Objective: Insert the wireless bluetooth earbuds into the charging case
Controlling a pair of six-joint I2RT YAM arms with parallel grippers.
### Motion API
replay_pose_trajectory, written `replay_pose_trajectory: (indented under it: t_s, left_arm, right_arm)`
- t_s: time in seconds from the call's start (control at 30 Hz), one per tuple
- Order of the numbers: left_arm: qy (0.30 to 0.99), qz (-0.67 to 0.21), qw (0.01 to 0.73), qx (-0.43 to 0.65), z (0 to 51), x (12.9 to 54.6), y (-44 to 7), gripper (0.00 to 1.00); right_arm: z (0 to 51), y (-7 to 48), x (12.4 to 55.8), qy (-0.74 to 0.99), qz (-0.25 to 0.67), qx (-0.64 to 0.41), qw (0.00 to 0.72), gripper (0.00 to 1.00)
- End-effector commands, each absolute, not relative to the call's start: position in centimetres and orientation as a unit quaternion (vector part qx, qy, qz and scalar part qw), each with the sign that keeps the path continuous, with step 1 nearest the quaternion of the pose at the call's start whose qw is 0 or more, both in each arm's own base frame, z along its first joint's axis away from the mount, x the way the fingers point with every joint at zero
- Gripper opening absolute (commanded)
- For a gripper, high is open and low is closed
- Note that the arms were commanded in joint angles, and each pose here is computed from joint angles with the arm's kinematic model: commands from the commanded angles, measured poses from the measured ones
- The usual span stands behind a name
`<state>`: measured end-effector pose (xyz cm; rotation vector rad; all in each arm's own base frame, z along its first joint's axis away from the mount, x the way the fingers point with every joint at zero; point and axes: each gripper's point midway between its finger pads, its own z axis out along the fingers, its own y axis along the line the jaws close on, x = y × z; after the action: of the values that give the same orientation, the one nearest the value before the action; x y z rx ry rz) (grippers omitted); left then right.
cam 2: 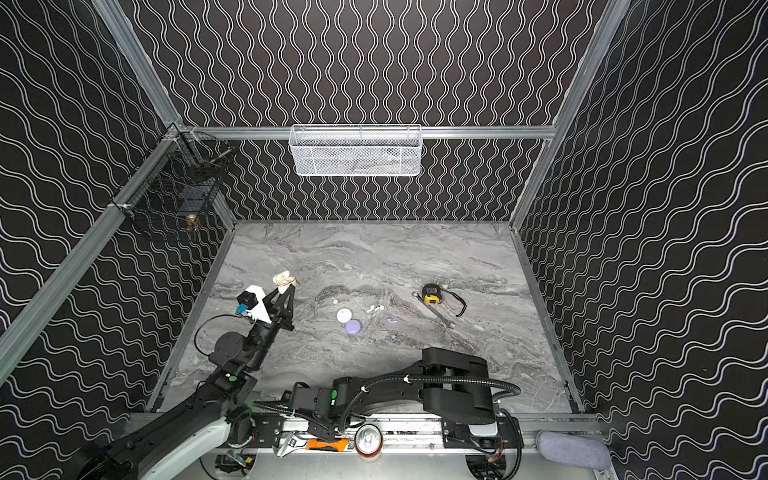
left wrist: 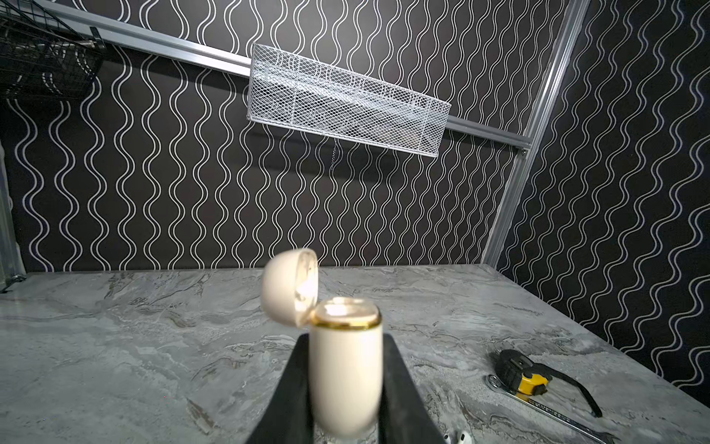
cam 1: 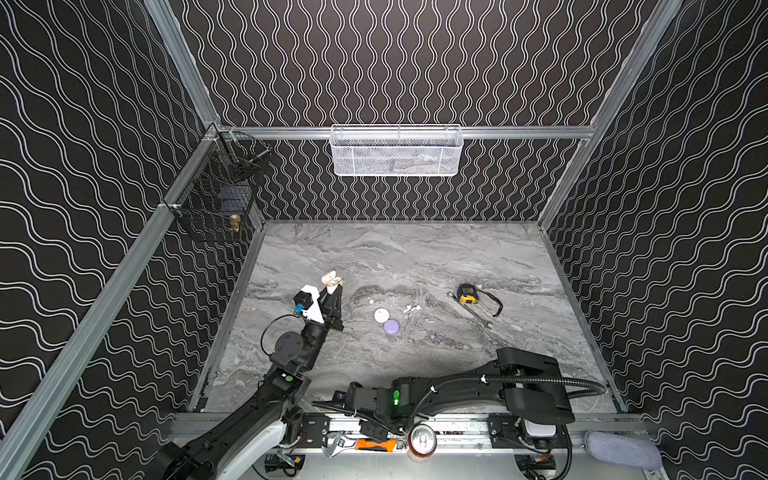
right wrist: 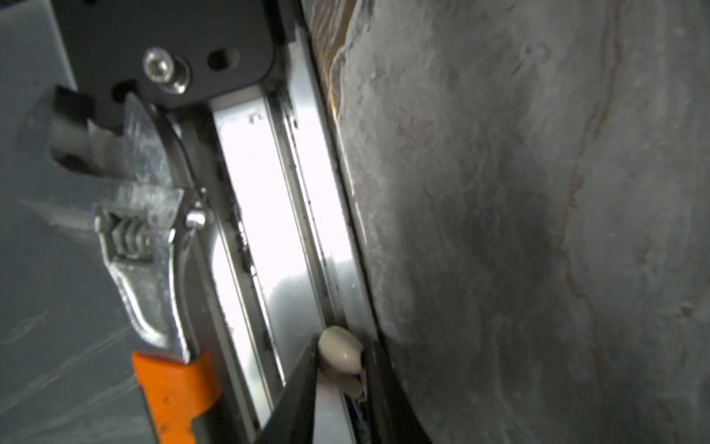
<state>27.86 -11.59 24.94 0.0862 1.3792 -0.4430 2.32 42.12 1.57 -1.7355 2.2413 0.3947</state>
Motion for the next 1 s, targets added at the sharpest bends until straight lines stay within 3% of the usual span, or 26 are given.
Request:
replay_pose_trajectory:
  t_s: [0.0,0.3,0.67,0.8,0.97]
  left_arm:
    - [0.624,-0.197,0.755,0.037,25.4,27.8,-11.3,0.0]
    - [0.625,-0.195,0.756,0.035,25.3,27.8,-11.2,0.0]
    - [0.621,-0.199,0.757,0.04,25.3,27.7,-11.4,0.0]
    - [0.606,-0.209,0.765,0.062,25.8,27.3,-12.1,0.0]
    - [0.596,-0.22,0.769,0.07,26.3,26.9,-12.4,0.0]
  right_arm:
    - [0.6,41.4,3.0,0.788,0.109,-0.59,0.142,0.2]
    - [2.2,41.7,4.2,0.797,0.115,-0.564,0.182,0.13]
    - [6.8,40.4,10.6,0.854,0.18,-0.431,0.228,0.18]
    - [6.8,39.5,14.1,0.889,0.208,-0.342,0.221,0.22]
    - [3.5,37.3,16.0,0.923,0.18,-0.283,0.188,0.23]
